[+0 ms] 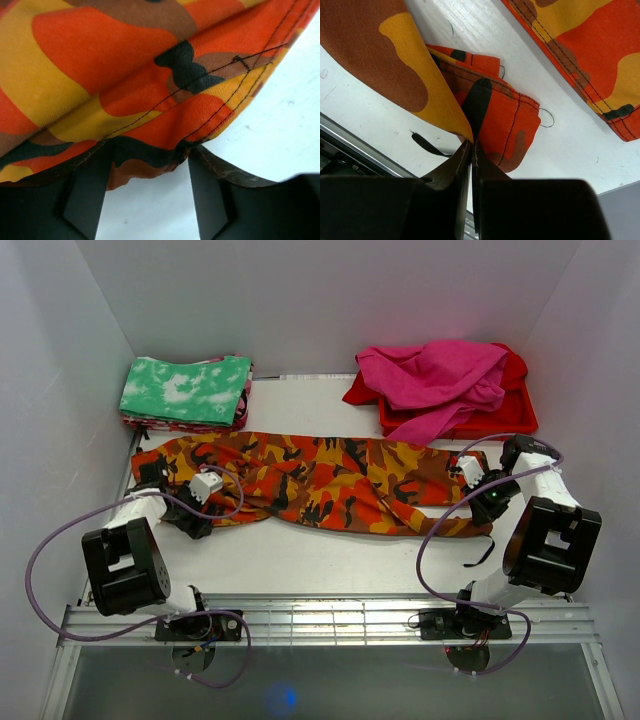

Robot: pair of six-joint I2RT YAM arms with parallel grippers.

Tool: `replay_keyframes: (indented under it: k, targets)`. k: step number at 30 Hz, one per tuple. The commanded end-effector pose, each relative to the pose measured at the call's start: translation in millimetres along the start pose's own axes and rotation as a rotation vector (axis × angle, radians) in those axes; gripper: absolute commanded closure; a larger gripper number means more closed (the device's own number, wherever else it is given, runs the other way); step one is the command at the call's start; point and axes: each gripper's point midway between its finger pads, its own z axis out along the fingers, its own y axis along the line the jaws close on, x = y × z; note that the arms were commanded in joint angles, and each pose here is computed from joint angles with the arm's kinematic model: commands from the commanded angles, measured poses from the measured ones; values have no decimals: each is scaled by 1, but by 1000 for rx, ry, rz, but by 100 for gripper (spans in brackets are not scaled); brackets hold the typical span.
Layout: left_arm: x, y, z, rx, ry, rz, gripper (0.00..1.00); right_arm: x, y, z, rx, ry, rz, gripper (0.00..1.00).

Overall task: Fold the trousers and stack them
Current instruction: Flatten the trousers out

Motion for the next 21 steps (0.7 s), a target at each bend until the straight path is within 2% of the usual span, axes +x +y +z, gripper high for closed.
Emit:
replay_keyframes:
  k: [1,3,4,6,8,10,11,12,13,14,16,19,20,21]
  targets:
    - [-3,2,15,15,-9,-8,32,-10,-6,-7,13,-36,-6,92]
    - [3,9,18,2,35,-18,54,-10,-7,-7,16,-36,-7,92]
    - [3,20,13,-33,64,-9,72,-10,-8,-7,19,-34,-9,92]
    - [-2,33,0,-71,90,42,83,-9,-8,-8,22,-31,-17,92]
    - [-15,54,-28,-115,146,125,96,-8,-8,-9,30,-24,-30,92]
    - [-17,54,-55,-85,215,187,100,-5,-9,-10,43,-19,-37,92]
    - [-38,72,-81,-134,218,247,100,-4,-9,-10,44,-17,-39,92]
    - [-41,80,-98,-143,270,335,100,-4,-9,-10,46,-17,-44,92]
    - [-35,69,-112,-79,326,358,100,-4,-9,-10,47,-14,-44,92]
    - [-48,81,-136,-125,342,410,100,-4,-9,-10,47,-14,-45,92]
    - [-37,89,-164,-140,488,521,97,-4,-9,-11,49,-17,-45,92]
    - [-3,83,-179,-135,678,613,74,-4,-6,-10,38,-19,-47,92]
    - [7,78,-181,-144,714,619,52,-4,-5,-10,34,-20,-47,92]
    - [32,71,-167,-120,785,620,41,-5,-3,-10,26,-26,-46,92]
